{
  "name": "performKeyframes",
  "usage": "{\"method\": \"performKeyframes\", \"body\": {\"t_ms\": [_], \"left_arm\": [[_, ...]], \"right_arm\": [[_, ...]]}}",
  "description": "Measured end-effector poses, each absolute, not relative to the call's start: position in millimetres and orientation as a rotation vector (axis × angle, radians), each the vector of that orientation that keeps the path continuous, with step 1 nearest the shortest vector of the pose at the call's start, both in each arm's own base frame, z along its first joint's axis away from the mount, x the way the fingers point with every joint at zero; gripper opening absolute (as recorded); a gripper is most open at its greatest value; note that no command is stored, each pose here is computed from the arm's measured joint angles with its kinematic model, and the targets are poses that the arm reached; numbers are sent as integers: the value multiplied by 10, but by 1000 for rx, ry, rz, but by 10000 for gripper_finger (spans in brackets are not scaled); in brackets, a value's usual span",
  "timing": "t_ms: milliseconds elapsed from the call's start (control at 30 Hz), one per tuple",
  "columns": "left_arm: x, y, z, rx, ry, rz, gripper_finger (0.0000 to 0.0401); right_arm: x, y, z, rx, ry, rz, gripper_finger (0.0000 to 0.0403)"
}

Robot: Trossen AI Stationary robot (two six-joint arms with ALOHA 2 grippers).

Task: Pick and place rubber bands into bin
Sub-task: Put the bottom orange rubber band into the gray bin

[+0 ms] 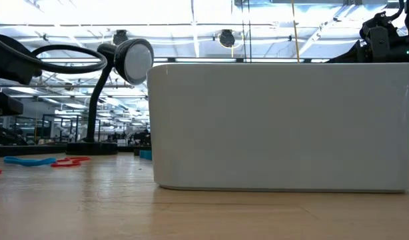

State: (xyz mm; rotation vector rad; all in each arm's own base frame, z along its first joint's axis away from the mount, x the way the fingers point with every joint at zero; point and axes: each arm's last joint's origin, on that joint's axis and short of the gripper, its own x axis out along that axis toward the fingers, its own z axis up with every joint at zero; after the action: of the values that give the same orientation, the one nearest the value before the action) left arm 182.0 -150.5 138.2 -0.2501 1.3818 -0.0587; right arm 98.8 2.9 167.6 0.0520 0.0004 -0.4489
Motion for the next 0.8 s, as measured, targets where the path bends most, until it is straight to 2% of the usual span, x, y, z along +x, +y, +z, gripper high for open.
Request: {"method": "performKeyframes", "body": {"t_ms": [467,800], "left_arm": [[1830,-1509,1382,-250,1370,-61,159],[1817,-1493,1374,-237,1381,-44,43]], "right_arm": [[988,29,1676,52,0,-449,169],[988,28,1676,52,0,-449,169]]}}
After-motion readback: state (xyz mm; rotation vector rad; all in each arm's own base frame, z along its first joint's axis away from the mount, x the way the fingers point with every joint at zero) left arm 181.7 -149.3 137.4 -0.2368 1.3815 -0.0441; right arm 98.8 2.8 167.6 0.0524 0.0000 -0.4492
